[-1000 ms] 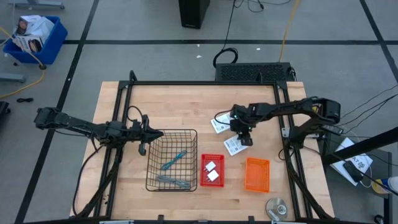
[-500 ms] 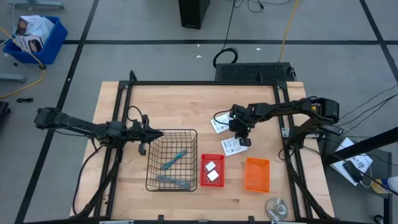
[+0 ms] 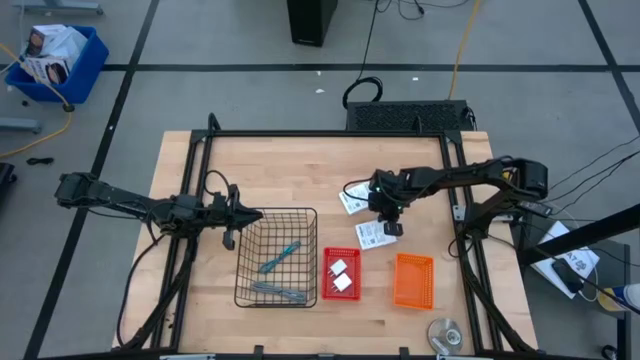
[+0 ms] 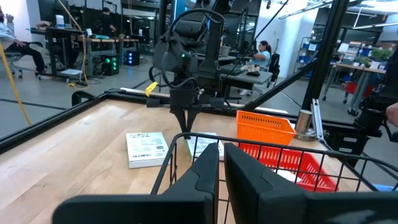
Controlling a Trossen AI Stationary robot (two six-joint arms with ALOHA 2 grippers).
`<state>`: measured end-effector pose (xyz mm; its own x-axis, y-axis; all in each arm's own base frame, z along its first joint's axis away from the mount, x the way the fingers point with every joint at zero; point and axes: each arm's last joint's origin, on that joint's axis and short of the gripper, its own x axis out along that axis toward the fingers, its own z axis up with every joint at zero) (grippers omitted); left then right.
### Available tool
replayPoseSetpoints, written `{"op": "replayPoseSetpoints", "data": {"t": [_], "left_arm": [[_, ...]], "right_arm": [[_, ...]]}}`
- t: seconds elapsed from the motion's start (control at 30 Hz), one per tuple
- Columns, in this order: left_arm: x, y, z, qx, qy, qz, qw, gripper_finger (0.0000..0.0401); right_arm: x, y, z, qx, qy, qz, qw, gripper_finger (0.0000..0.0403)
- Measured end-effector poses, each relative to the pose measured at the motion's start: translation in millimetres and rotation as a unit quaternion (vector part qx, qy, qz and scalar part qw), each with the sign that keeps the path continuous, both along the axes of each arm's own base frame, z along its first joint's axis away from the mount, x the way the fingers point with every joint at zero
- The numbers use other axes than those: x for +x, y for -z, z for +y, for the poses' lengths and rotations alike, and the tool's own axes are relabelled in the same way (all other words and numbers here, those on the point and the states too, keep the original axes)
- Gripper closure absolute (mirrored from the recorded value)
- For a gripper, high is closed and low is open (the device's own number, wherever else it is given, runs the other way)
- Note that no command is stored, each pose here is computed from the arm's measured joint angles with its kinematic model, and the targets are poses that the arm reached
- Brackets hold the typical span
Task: Pick and place items into bin
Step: Put the top card reader box into the orange basket
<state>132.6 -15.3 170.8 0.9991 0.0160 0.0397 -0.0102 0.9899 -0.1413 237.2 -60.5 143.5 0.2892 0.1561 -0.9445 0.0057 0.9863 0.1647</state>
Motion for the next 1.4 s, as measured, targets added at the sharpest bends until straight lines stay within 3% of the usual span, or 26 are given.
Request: {"op": "replayPoseSetpoints", "data": {"t": [0.43,0.63,0.73,1.1,1.23,1.4], "left_arm": [[0,0,0,0.000,0.000,0.002,1.000,0.0370],[0,0,0,0.000,0.000,0.002,1.000,0.0370],[0,0,0,0.000,0.000,0.002,1.000,0.0370],[0,0,0,0.000,0.000,0.002,1.000,0.0370],[0,0,0,0.000,0.000,0.002,1.000,0.0370],[0,0,0,0.000,0.000,0.002,1.000,0.0370]], "right_arm": [[-7,-35,8,0.000,0.034,-0.069,0.997,0.0402],[-5,-38,9,0.047,0.088,-0.080,0.992,0.0388],[-6,-38,9,0.053,0.100,-0.071,0.991,0.0347],[-12,-29,19,0.076,0.140,-0.031,0.987,0.0138],[-8,-23,33,0.075,0.109,-0.046,0.990,0.0091],[-6,-22,48,0.019,0.091,-0.050,0.994,0.0052]]}}
